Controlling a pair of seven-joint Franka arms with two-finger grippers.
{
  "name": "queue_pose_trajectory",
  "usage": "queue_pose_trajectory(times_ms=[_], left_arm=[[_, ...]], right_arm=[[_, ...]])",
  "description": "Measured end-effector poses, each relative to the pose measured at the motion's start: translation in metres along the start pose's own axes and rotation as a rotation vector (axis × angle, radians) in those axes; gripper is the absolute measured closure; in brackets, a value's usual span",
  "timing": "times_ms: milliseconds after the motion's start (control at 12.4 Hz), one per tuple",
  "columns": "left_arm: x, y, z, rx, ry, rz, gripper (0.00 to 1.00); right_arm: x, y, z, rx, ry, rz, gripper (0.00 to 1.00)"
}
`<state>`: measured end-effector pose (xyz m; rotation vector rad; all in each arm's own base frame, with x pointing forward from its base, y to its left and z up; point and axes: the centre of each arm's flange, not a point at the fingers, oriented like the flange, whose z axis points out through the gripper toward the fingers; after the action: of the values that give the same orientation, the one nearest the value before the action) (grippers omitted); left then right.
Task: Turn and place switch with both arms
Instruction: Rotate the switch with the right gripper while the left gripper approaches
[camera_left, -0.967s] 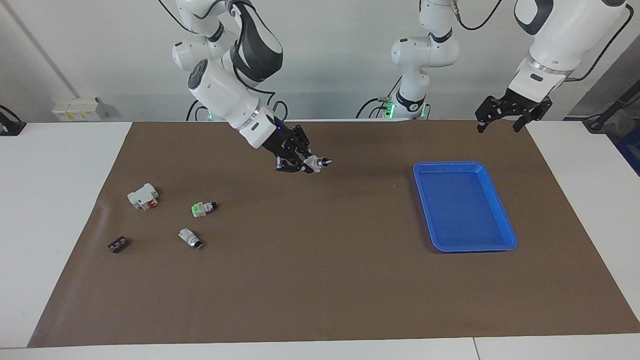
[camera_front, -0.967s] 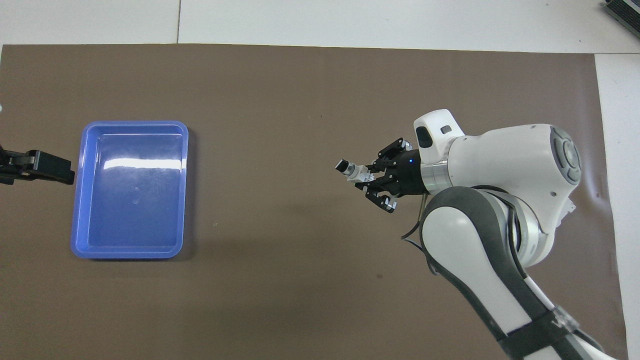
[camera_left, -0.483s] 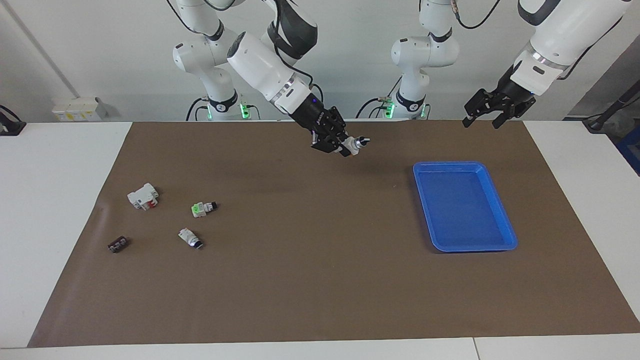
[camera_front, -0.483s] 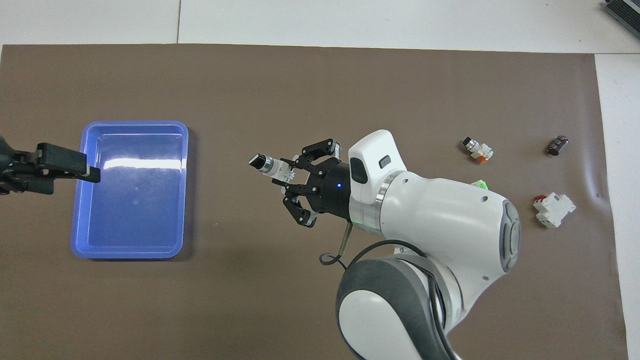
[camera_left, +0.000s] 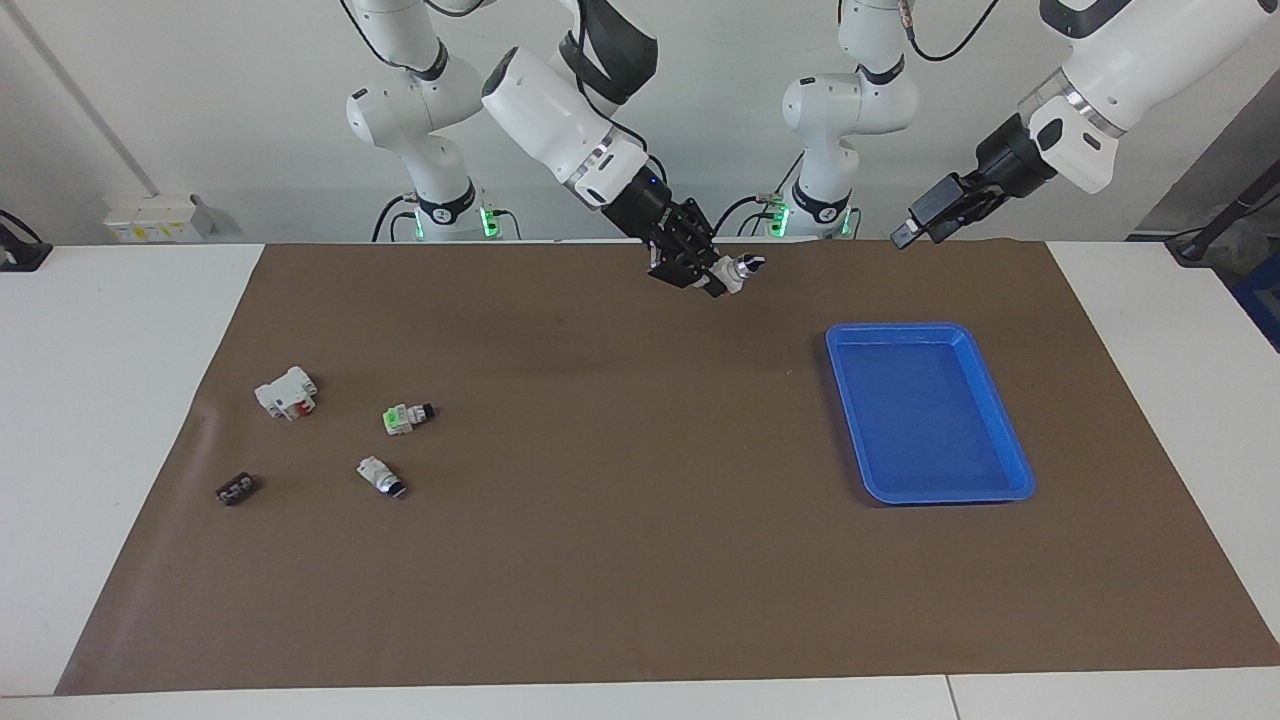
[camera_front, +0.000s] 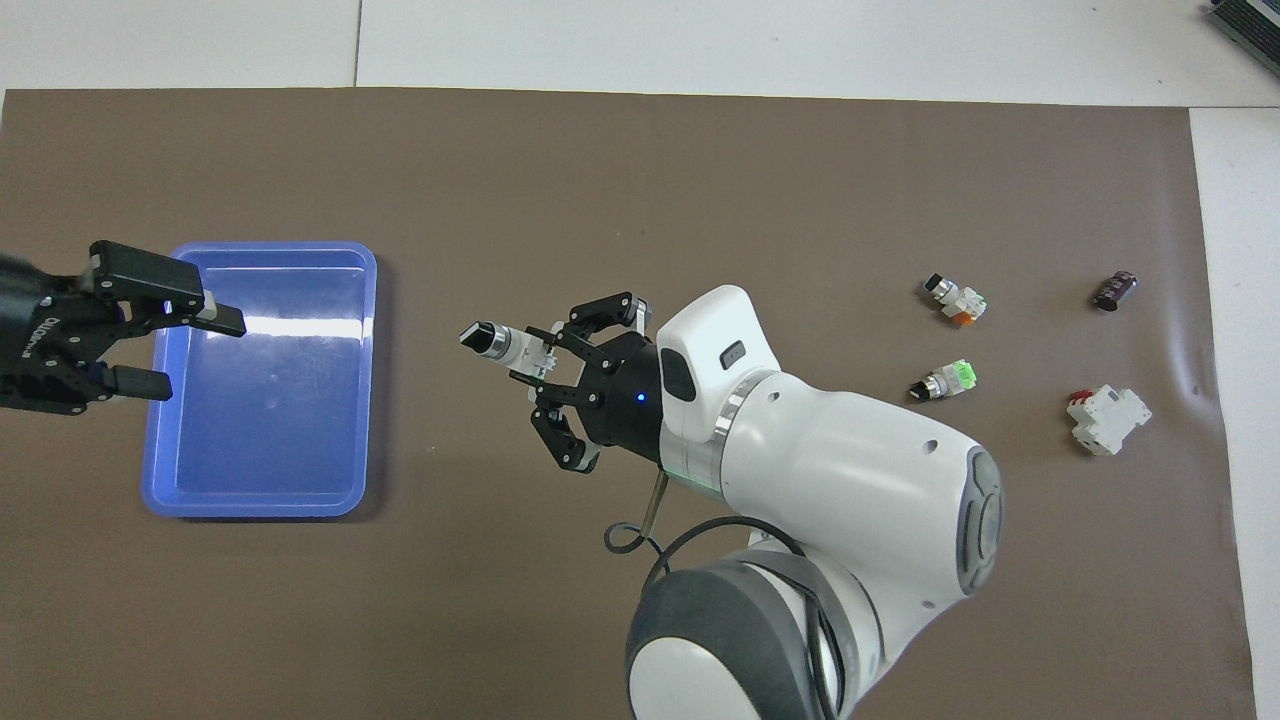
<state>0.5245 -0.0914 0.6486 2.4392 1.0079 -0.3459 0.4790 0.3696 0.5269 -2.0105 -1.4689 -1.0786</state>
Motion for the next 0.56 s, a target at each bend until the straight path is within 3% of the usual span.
queue_pose_trajectory(times_ms=[242, 564], left_arm=[[-0.032, 0.032, 0.019, -0.05, 0.014, -0.341, 0.19], [-0.043, 0.042, 0.036, -0.059, 0.004, -0.716, 0.25]], right_arm=[[-0.001, -0.006, 0.004, -0.003, -0.002, -0.006, 0.67], [0.001, -0.013, 0.007, 0.005, -0.004, -0.016, 0.67]])
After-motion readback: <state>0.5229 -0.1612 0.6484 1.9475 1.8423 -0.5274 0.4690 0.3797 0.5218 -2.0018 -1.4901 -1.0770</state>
